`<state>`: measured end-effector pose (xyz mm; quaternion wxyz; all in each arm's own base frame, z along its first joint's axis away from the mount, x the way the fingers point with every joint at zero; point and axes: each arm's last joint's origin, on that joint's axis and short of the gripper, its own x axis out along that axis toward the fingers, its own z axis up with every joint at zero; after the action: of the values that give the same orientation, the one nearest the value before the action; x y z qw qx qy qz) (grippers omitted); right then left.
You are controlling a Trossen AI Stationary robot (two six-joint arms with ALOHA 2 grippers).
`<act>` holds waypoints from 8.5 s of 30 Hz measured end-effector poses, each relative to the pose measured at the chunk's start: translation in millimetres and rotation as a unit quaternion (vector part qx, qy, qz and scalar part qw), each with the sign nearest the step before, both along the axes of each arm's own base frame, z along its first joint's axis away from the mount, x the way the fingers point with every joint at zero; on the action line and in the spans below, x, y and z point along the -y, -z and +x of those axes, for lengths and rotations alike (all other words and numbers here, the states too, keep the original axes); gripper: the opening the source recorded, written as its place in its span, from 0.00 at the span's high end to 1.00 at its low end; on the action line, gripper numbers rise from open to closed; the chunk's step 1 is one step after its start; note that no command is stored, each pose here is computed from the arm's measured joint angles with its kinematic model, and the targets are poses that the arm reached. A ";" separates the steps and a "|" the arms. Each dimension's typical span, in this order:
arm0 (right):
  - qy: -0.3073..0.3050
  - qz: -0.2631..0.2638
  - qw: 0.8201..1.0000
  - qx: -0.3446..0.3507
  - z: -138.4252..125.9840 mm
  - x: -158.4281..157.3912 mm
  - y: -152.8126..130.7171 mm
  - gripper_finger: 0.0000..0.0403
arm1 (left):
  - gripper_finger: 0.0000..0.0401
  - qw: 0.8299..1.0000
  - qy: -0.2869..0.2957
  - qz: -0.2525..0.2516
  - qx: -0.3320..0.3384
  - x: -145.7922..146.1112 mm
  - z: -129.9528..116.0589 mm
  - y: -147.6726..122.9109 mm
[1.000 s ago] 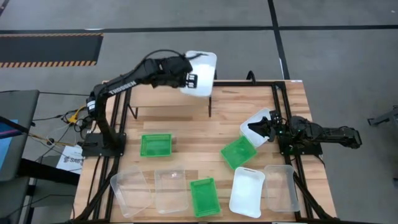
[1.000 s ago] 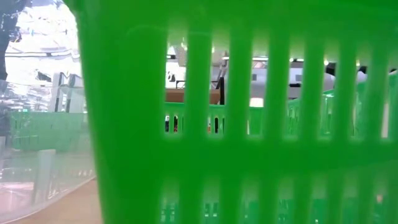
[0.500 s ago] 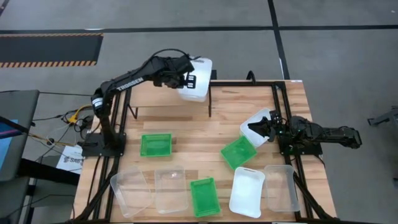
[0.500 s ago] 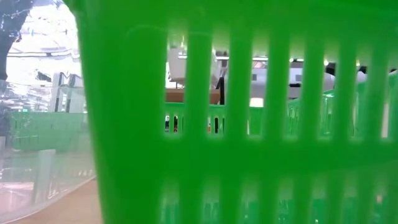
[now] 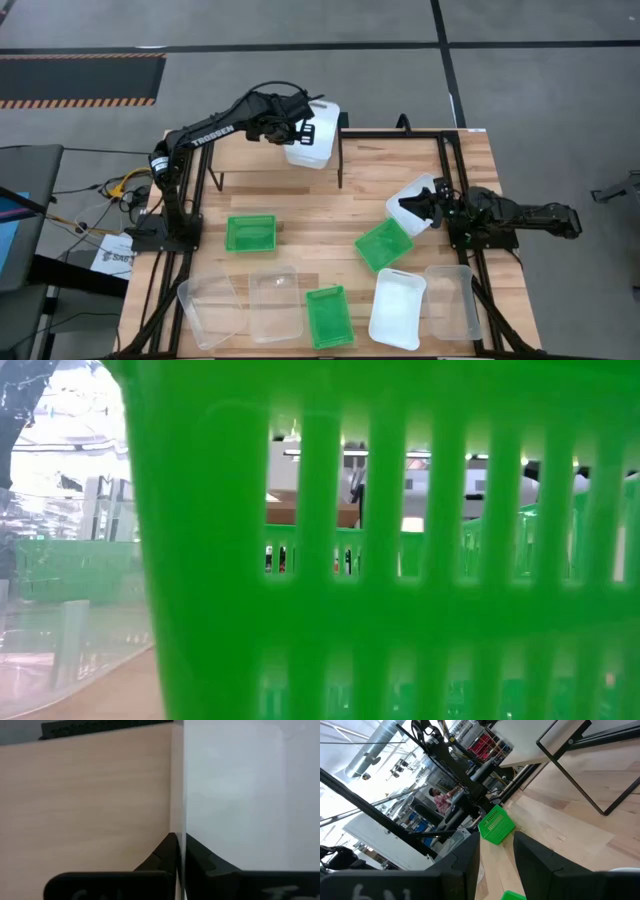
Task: Stack baskets on shelf by color
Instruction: Put the top left white bin on the shelf, then stack the top white bin on top of the white bin on the shelf
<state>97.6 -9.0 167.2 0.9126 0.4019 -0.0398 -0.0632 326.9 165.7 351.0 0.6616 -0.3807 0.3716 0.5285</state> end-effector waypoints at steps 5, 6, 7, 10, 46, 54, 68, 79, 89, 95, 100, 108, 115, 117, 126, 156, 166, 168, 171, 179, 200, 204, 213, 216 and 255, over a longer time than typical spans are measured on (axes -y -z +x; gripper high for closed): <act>0.000 0.000 1.000 0.000 0.0 0.0 0.0 0.65 | 1.00 1.000 0.003 0.001 0.009 0.2 3.1 0.5; 0.000 0.000 1.000 0.000 0.0 0.0 0.1 0.65 | 1.00 1.000 0.004 0.002 0.012 0.8 3.9 0.3; 0.000 0.000 1.000 0.000 0.0 0.0 0.0 0.65 | 1.00 1.000 0.005 0.004 0.013 1.4 4.5 0.2; 0.000 0.000 1.000 0.000 0.0 0.0 0.0 0.65 | 1.00 1.000 0.004 0.009 0.010 2.4 4.9 0.1; 0.023 -0.039 0.999 0.021 -6.1 0.8 -25.4 0.58 | 0.65 0.996 0.078 0.028 0.028 12.8 14.0 -6.3; 0.024 -0.061 0.995 -0.077 -13.1 0.7 -63.0 0.67 | 0.63 0.993 0.111 0.028 0.033 18.7 8.8 -15.3; 0.037 0.065 0.862 -0.502 42.7 4.7 -70.2 0.88 | 0.63 0.981 0.184 -0.018 0.051 29.4 5.7 -21.3; -0.013 0.088 0.813 -0.576 99.9 1.0 -24.3 0.93 | 0.64 0.975 0.181 0.059 0.112 56.6 -43.7 -80.3; -0.166 0.044 0.877 -0.448 185.1 3.8 -33.9 0.98 | 0.64 0.967 0.177 0.112 0.146 69.3 -81.4 -111.5; -0.272 -0.095 0.866 -0.407 228.5 0.5 -58.3 0.94 | 0.64 0.961 0.211 0.120 0.131 70.5 -83.2 -112.2; -0.270 -0.107 0.842 -0.454 235.4 8.9 -75.0 0.95 | 0.64 0.955 0.248 0.101 0.125 69.5 -74.3 -106.0; -0.158 -0.085 0.793 -0.583 189.4 10.7 -108.6 0.98 | 0.64 0.943 0.289 0.111 0.126 76.3 -59.3 -102.3; 0.104 -0.006 0.712 -0.694 136.4 13.3 -116.7 0.97 | 0.64 0.928 0.325 0.124 0.136 89.2 -48.8 -102.9; 0.139 0.007 0.685 -0.715 126.8 13.5 -110.5 0.98 | 0.64 0.923 0.332 0.131 0.146 92.5 -45.7 -103.7; 0.184 0.066 0.596 -0.779 98.4 11.1 -64.6 0.95 | 0.64 0.918 0.345 0.129 0.146 98.4 -36.3 -91.8; 0.007 -0.008 0.837 -0.547 165.4 4.0 -46.8 0.96 | 0.64 0.927 0.366 0.028 0.074 99.6 -13.3 23.8; 0.040 0.036 0.816 -0.575 157.6 2.1 -43.5 0.96 | 0.64 0.931 0.360 0.039 0.044 123.0 -10.3 60.2; 0.057 0.048 0.805 -0.588 154.0 5.4 -42.4 0.96 | 0.64 0.937 0.342 0.060 0.032 128.5 -10.1 60.5; 0.071 0.058 0.793 -0.602 150.1 10.4 -41.3 0.96 | 0.64 0.941 0.327 0.079 0.028 134.4 -5.9 63.3; 0.104 0.052 0.772 -0.625 142.4 32.0 -40.2 0.96 | 0.64 0.942 0.327 0.069 0.017 145.7 13.5 87.0; 0.063 -0.007 0.768 -0.638 139.7 45.9 -34.0 0.97 | 0.60 0.952 0.299 0.065 -0.027 151.5 40.7 139.7; 0.056 -0.014 0.769 -0.637 140.2 45.8 -34.1 0.96 | 0.58 0.951 0.310 0.004 -0.023 154.4 44.0 152.5; 0.037 -0.038 0.772 -0.633 142.7 43.2 -34.7 0.96 | 0.58 0.950 0.290 -0.114 0.005 163.1 43.2 158.8; 0.025 -0.060 0.783 -0.619 146.9 44.0 -36.0 0.96 | 0.58 0.947 0.289 -0.138 0.013 164.4 42.5 157.4; -0.040 -0.110 0.828 -0.548 166.3 45.5 -39.3 0.94 | 0.58 0.966 0.255 0.030 0.013 129.5 38.3 132.0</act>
<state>263.9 -54.5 206.5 0.8246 0.1995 0.4760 -0.2317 365.3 36.2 219.0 0.7901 -0.2603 0.4319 0.3484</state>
